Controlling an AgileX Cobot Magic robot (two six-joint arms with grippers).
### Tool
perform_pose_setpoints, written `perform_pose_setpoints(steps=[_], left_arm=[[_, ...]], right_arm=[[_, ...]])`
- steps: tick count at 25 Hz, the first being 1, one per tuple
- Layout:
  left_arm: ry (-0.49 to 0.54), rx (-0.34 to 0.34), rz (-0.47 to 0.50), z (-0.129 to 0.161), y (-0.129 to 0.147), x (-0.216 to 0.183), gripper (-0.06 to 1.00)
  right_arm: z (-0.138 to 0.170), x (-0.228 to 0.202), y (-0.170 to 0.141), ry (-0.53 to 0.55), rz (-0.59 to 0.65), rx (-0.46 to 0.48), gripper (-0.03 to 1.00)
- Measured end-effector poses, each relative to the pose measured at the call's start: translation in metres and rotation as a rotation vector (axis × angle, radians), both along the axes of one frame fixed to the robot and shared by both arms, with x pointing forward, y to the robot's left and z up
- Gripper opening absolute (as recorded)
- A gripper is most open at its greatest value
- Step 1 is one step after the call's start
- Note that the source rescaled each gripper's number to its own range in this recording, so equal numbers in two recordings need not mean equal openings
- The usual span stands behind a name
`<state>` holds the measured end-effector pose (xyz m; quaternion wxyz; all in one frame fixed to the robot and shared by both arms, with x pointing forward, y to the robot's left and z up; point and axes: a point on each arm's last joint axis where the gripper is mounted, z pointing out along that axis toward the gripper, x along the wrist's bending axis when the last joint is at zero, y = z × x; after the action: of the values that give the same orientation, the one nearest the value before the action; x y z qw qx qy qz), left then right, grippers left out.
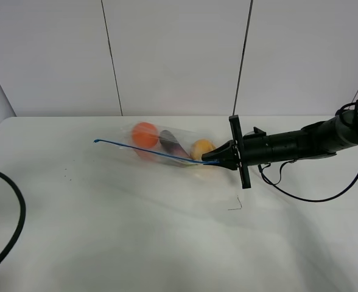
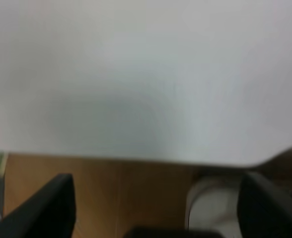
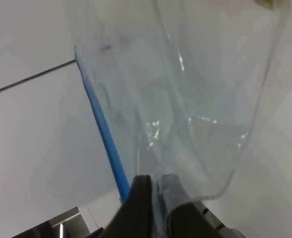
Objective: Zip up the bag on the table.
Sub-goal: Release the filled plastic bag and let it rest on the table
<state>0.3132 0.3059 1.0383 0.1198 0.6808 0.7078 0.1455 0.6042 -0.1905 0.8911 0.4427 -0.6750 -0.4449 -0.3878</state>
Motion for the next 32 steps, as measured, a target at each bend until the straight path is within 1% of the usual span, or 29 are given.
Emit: perform_pose_setpoints(steps=[1, 2, 8, 23, 25, 27, 28, 32], left_arm=[[-0.037, -0.004, -0.001, -0.002, 0.0, -0.004, 1.0], [-0.054, -0.009, -0.002, -0.005, -0.001, -0.007, 1.0], [-0.124, -0.026, -0.005, -0.006, -0.003, -0.02, 1.0], [-0.135, -0.024, -0.008, -0.005, -0.003, -0.022, 1.0], [-0.166, -0.024, -0.008, -0.004, -0.003, -0.026, 1.0], [-0.221, -0.023, -0.009, -0.001, -0.003, -0.034, 1.0], [-0.221, -0.023, -0.009, -0.001, -0.003, -0.034, 1.0], [-0.354, -0.02, -0.011, 0.003, -0.003, -0.053, 1.0]], right_arm=[[0.0, 0.0, 0.0, 0.0, 0.0, 0.0, 0.0], [0.0, 0.0, 0.0, 0.0, 0.0, 0.0, 0.0], [0.0, 0.0, 0.0, 0.0, 0.001, -0.001, 0.0], [0.0, 0.0, 0.0, 0.0, 0.001, -0.001, 0.0], [0.0, 0.0, 0.0, 0.0, 0.001, -0.001, 0.0], [0.0, 0.0, 0.0, 0.0, 0.001, -0.001, 0.0], [0.0, 0.0, 0.0, 0.0, 0.001, -0.001, 0.0], [0.0, 0.0, 0.0, 0.0, 0.001, -0.001, 0.0]])
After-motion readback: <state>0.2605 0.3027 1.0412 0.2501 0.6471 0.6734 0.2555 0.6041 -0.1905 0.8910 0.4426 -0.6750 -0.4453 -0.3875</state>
